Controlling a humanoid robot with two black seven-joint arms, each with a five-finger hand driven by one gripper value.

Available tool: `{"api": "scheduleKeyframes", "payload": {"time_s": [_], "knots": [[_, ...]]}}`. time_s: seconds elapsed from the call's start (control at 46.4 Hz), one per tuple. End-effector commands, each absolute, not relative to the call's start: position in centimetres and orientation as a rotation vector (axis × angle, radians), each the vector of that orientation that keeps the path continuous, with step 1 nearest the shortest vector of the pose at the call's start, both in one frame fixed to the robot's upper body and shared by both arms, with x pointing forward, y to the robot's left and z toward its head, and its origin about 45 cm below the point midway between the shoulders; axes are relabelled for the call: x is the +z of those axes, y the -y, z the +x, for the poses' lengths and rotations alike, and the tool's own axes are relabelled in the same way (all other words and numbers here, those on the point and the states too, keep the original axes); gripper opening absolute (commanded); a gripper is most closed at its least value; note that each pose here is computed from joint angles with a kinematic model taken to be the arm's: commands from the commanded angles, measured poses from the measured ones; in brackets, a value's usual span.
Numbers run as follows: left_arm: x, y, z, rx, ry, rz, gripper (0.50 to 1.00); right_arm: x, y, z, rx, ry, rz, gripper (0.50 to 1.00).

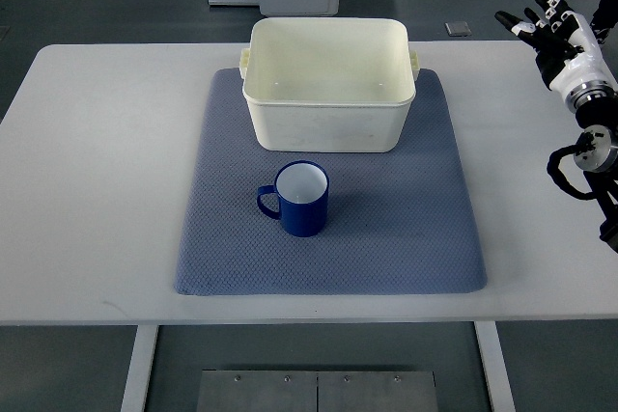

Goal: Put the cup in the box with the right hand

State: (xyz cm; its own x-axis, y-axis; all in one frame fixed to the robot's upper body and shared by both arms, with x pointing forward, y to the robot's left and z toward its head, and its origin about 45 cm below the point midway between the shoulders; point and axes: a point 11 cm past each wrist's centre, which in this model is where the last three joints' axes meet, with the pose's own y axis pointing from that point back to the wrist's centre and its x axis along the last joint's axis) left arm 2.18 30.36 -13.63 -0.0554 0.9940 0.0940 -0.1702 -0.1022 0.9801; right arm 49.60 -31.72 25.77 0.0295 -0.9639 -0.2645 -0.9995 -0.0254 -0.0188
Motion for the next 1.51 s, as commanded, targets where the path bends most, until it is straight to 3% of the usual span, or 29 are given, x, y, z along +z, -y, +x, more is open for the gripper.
{"api": "scheduleKeyframes", "payload": {"time_s": [0.0, 1.077, 1.487], "knots": [[-13.6, -30.3, 2.2, 1.392, -1.066, 1.127, 1.000, 25.8, 31.8, 49.6, 0.261, -2.043, -2.095, 1.000], [-13.6, -30.4, 2.2, 1.393, -1.064, 1.127, 1.000, 26.2, 31.1, 49.3, 0.235, -1.897, -2.203, 1.000], [-13.6, -30.4, 2.2, 1.393, -1.064, 1.127, 1.000, 27.6, 26.8, 47.8, 0.136, -1.528, -2.435, 1.000]]}}
